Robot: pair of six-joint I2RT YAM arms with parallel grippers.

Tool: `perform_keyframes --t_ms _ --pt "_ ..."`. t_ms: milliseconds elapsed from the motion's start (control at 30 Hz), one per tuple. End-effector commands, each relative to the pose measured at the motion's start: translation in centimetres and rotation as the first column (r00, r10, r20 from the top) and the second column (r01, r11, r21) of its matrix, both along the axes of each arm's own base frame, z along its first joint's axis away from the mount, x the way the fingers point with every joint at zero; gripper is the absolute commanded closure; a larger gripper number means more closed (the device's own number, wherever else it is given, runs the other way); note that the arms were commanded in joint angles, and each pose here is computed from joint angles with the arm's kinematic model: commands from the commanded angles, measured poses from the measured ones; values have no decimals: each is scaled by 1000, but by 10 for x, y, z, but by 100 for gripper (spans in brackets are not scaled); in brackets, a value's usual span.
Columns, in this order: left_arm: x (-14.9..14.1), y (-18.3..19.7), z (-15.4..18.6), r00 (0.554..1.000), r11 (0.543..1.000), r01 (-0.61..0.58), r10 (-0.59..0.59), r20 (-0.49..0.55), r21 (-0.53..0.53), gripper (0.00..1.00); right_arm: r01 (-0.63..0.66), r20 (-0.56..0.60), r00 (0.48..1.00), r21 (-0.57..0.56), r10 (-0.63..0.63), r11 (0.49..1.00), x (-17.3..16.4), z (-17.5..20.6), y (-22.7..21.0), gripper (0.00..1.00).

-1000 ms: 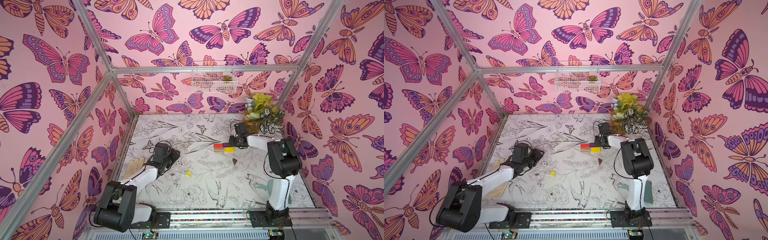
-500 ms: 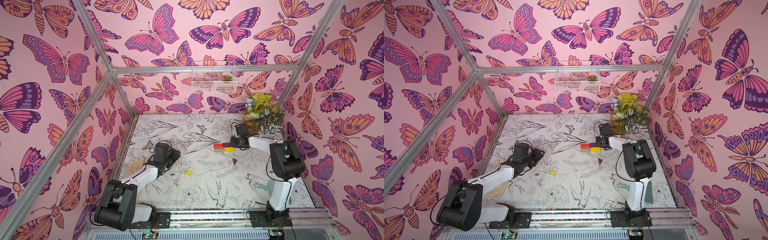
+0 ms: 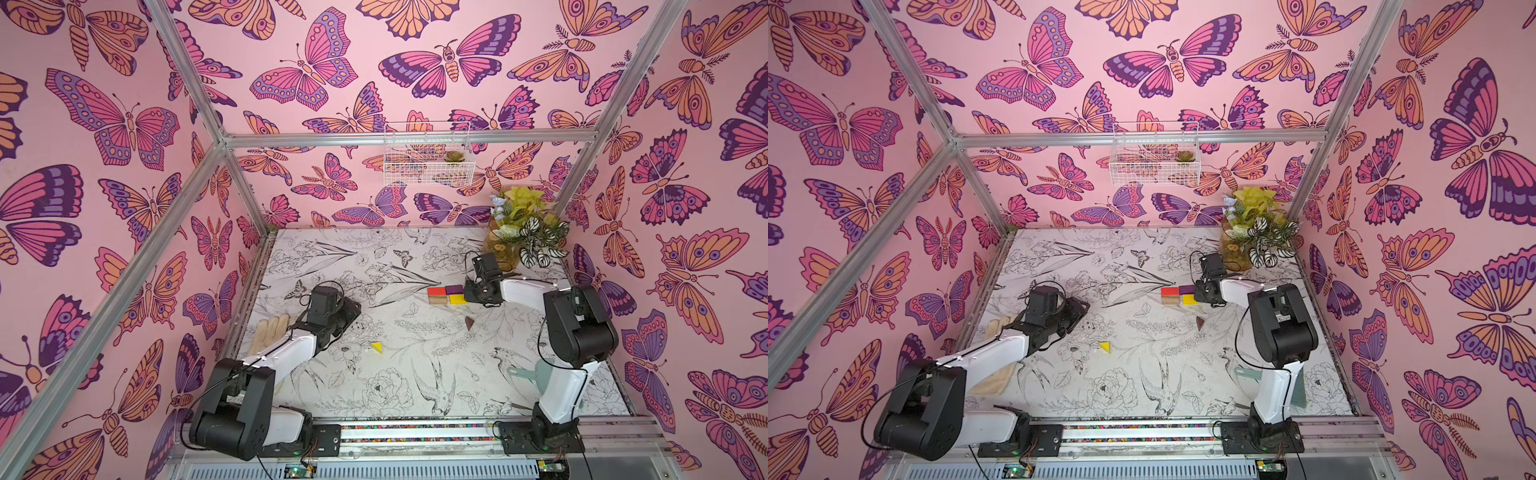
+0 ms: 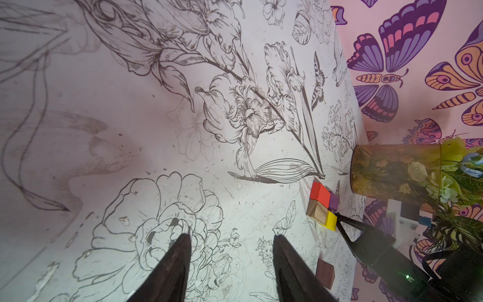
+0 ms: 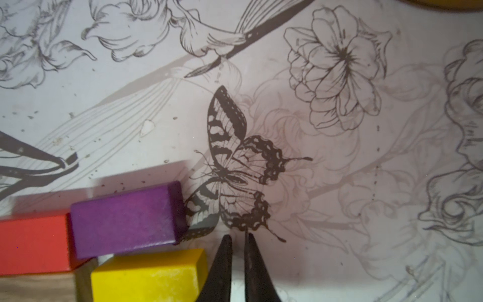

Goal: Assemble a piece of candy with building blocks
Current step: Assemble the building block at the center of the board.

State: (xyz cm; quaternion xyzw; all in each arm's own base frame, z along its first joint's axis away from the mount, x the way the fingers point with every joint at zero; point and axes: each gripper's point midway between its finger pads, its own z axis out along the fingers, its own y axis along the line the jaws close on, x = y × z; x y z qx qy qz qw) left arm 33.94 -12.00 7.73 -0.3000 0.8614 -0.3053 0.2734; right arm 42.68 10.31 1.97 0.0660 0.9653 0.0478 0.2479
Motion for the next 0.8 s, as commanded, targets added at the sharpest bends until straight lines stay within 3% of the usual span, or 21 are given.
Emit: perform_keyframes --t_ms 0,767 --pt "1 -1 -2 1000 1000 2 -2 -12 9 46 6 -30 1000 38 -5 999 -8 -6 5 86" --pt "0 -1 -4 1000 1000 2 -2 -18 9 46 14 0 1000 86 -14 996 -4 12 18 86"
